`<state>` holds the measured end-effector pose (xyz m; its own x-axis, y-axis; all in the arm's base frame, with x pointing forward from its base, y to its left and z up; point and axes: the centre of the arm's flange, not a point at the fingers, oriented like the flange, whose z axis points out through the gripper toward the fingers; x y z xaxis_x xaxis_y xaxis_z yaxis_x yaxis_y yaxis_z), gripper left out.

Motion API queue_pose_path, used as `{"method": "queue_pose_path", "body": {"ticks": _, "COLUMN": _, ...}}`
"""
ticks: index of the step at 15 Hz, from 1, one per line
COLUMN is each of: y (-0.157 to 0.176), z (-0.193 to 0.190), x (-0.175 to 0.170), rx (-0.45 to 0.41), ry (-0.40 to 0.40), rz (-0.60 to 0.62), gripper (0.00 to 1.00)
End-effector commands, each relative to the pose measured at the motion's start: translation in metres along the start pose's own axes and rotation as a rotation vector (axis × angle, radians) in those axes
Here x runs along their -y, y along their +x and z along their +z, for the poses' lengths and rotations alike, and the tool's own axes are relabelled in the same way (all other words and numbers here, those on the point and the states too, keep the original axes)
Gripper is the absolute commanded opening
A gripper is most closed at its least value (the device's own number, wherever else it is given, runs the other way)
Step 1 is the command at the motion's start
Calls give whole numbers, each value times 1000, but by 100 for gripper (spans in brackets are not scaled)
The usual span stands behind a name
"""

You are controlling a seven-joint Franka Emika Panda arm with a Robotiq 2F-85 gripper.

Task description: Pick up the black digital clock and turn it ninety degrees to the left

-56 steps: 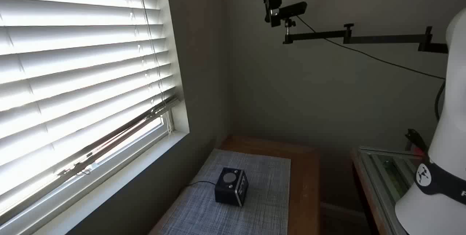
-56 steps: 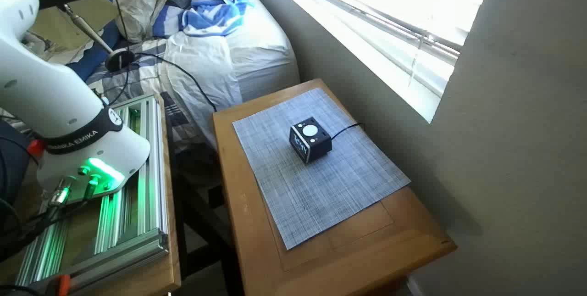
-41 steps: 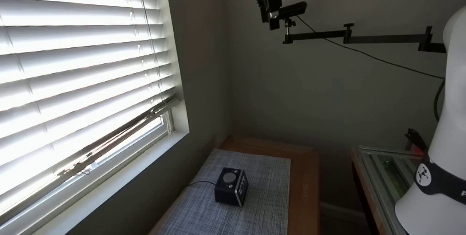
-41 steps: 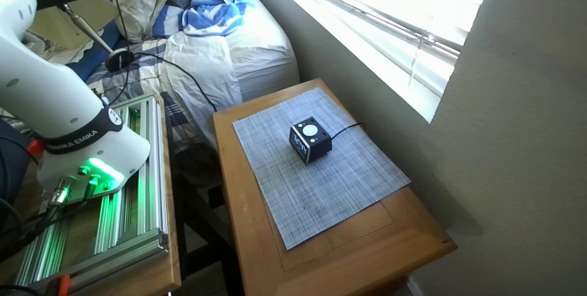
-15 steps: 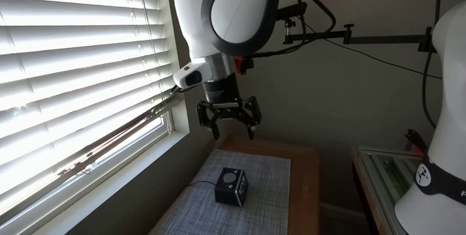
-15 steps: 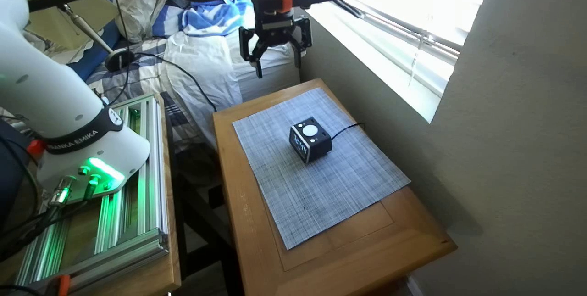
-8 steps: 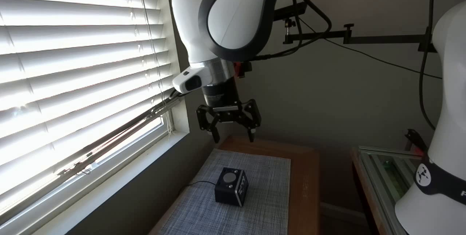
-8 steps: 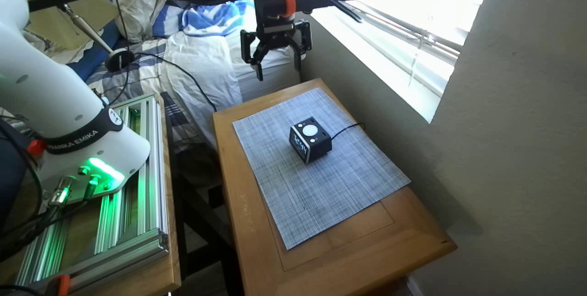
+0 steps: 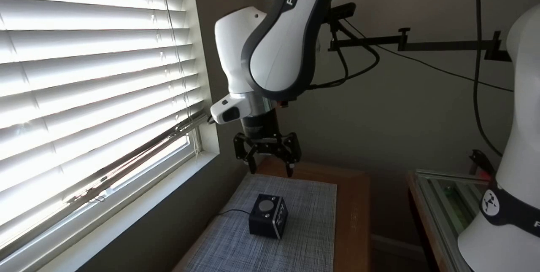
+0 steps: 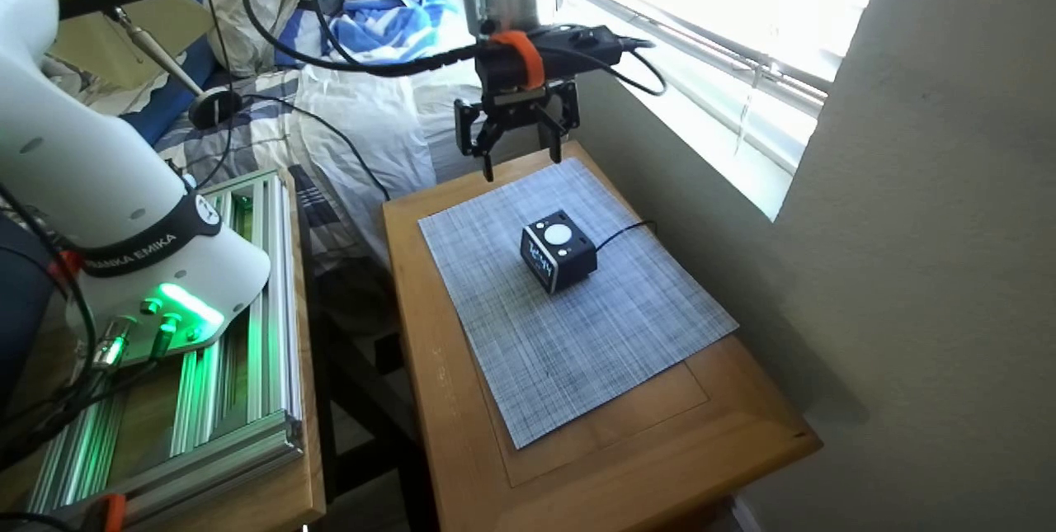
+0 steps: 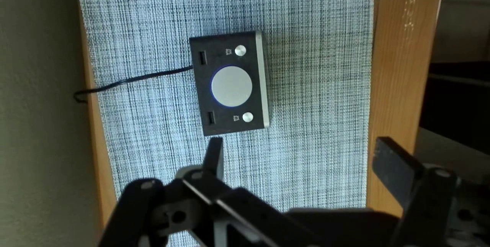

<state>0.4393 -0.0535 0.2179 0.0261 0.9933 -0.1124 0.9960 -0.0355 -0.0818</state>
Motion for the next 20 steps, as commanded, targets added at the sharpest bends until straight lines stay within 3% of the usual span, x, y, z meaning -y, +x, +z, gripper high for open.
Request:
{"method": "queue_pose_path", "body": {"ticks": 1, "y": -4, "z": 31, "x": -9, "rx": -8, "ry": -29, "rz": 38, "gripper": 100}}
{"method": "queue_pose_path", "body": {"ticks": 5, "y": -5, "z": 52, "x": -13, "rx": -20, "ry": -66, "rz": 33, "gripper": 100}}
{"method": "queue_pose_path", "body": {"ticks": 20, "y": -7, "z": 104, "x": -19, "rx": -29, "ry": -85, "rz": 1, "gripper": 100}}
